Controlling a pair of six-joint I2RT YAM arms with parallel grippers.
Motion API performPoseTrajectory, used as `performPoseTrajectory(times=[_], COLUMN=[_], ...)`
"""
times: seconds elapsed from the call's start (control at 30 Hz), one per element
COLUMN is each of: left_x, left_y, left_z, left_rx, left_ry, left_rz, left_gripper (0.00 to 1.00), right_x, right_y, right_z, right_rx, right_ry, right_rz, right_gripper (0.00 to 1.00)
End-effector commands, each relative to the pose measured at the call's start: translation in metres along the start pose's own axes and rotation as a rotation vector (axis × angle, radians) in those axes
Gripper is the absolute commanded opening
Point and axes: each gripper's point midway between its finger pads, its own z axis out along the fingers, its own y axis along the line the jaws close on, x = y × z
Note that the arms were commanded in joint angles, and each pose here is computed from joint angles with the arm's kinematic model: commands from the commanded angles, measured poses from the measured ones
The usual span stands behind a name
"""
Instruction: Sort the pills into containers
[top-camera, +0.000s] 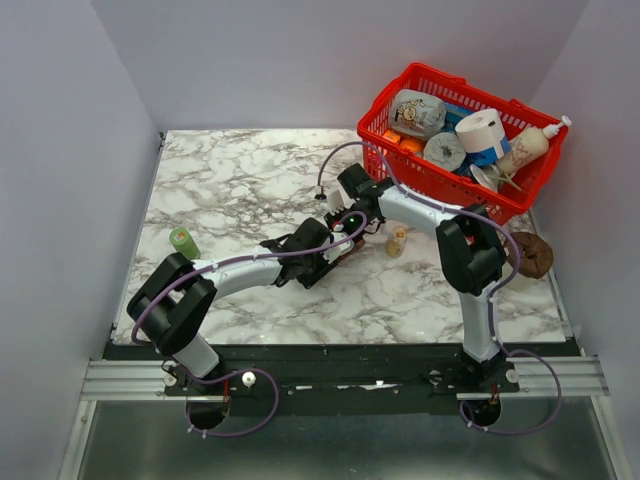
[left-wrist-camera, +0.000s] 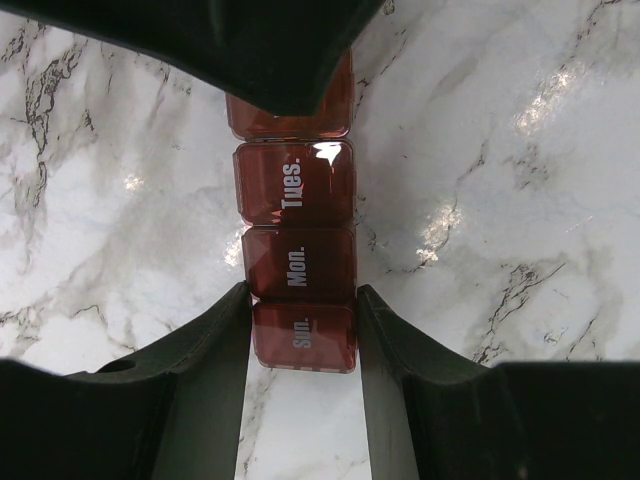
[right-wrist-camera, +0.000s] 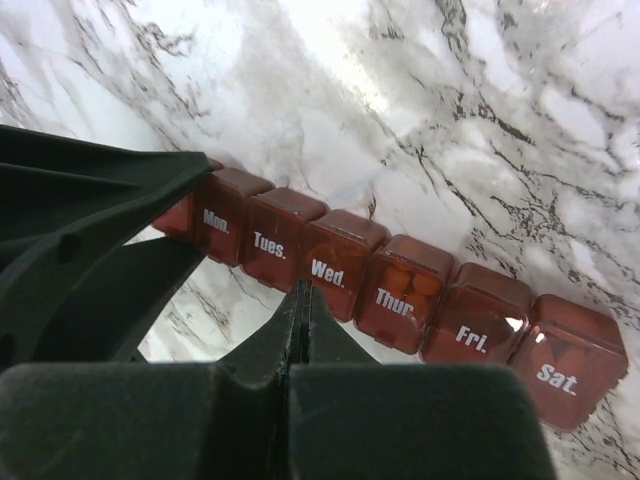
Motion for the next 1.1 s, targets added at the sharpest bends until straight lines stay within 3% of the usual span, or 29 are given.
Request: performPoseTrajectory(times=[0.0,0.17,0.47,0.7,0.97,1.07], left_x=[0.010,0.010,0.006,-0.026,-0.065,-0.087], left_y=[-0.006,-0.005,-0.002,0.007,0.021,0.036], left_z=[0.005,0.003,-0.001,-0.025,-0.072,-0.110], left_rx=[0.034,0.029,0.014,-0.016,-0.054,-0.084], left_ry=[0.042,0.038,0.026,-0.093,-0.266,-0.420], left_rz=[-0.016,-0.017,-0.027,-0.064,-0.107,-0.154], left_gripper=[0.49,0.49,0.52,0.77,0.88,0.95], right_x=[0.030,0.032,-0.020,-0.039,-0.051,-0.056], right_y=[-0.012,-0.020,0.007,0.018,0.018,0.027], right_z=[0.026,0.031,-0.026,-0.070,-0.123,-0.160], right_rx=[0.003,0.029,-0.031,-0.051,0.008,0.049], right_ry=[0.107,0.125,-0.060,-0.173,-0.288,-0.364], right_rz=[0.047,0.051,-0.042,-0.126,-0.219,-0.307], right_gripper=[0.00,0.01,0.02,0.04,0.06,0.09])
